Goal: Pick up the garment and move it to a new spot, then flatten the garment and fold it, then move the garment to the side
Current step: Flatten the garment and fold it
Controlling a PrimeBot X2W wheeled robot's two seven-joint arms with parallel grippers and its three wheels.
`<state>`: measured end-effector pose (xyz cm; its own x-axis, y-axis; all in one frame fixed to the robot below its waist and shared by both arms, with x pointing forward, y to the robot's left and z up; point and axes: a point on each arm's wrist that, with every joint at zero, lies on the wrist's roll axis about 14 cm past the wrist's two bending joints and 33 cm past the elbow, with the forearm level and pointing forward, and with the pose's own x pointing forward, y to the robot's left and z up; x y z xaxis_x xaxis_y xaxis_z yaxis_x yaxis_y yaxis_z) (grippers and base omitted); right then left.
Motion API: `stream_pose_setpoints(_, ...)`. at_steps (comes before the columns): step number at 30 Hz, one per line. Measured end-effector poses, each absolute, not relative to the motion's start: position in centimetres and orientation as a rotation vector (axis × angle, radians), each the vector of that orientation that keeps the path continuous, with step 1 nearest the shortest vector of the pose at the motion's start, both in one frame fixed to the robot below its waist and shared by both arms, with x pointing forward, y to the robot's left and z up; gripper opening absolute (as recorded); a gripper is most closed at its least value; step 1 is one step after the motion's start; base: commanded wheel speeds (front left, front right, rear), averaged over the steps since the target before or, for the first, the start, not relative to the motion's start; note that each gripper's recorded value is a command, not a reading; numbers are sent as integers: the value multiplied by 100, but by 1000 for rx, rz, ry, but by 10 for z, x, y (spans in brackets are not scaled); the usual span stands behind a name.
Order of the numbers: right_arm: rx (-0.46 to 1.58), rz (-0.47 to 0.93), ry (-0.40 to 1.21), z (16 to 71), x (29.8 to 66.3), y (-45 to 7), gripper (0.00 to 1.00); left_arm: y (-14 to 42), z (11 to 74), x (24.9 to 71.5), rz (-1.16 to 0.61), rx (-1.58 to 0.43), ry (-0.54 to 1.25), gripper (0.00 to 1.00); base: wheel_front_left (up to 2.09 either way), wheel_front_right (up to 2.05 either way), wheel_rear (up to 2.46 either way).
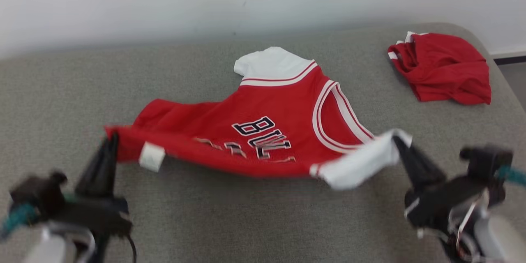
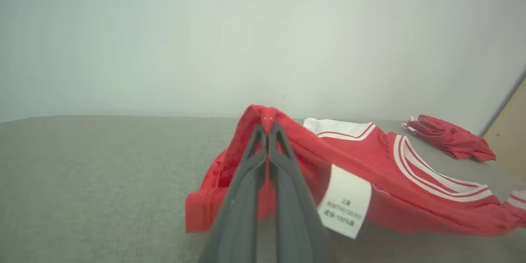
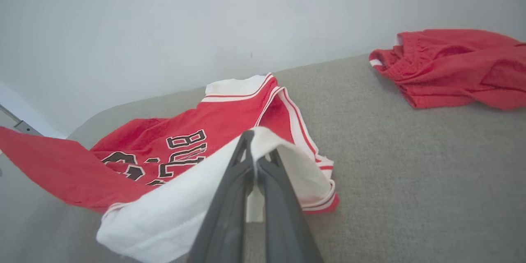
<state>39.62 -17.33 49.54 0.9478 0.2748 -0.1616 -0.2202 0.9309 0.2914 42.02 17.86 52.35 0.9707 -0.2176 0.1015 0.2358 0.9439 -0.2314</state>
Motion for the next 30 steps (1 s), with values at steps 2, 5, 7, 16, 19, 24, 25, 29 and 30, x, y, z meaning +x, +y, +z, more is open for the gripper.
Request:
stream_pose_setpoints(2,227,305,105,540,432,-169,0,176,570,455,-300,-173,-157,0,0,0,0)
stream_pose_setpoints(5,234,342,1,589,472,-161,0,173,618,490,-346,-145,-227,0,0,0,0)
stream_pose_setpoints(7,252,351,-62,621,501,-160,0,174,645,514,-368,-116,-253,0,0,0,0)
stream_pose_setpoints(16,290,338,-208,723,623,-152,0,177,723,619,-371,-17,-290,0,0,0,0)
stream_pose_setpoints(19,279,310,-244,744,654,-154,0,174,742,647,-367,-6,-324,0,0,0,0)
stream_pose_setpoints(24,258,284,-270,754,695,-149,0,173,753,685,-351,0,-353,0,0,0,0)
stream_pose_setpoints(25,257,276,-274,755,702,-149,0,174,754,691,-345,0,-359,0,0,0,0)
stream_pose_setpoints(29,251,252,-307,763,721,-147,0,173,768,708,-335,-18,-407,0,0,0,0)
stream_pose_setpoints(30,249,249,-326,768,723,-146,0,173,772,711,-331,-14,-411,0,0,0,0)
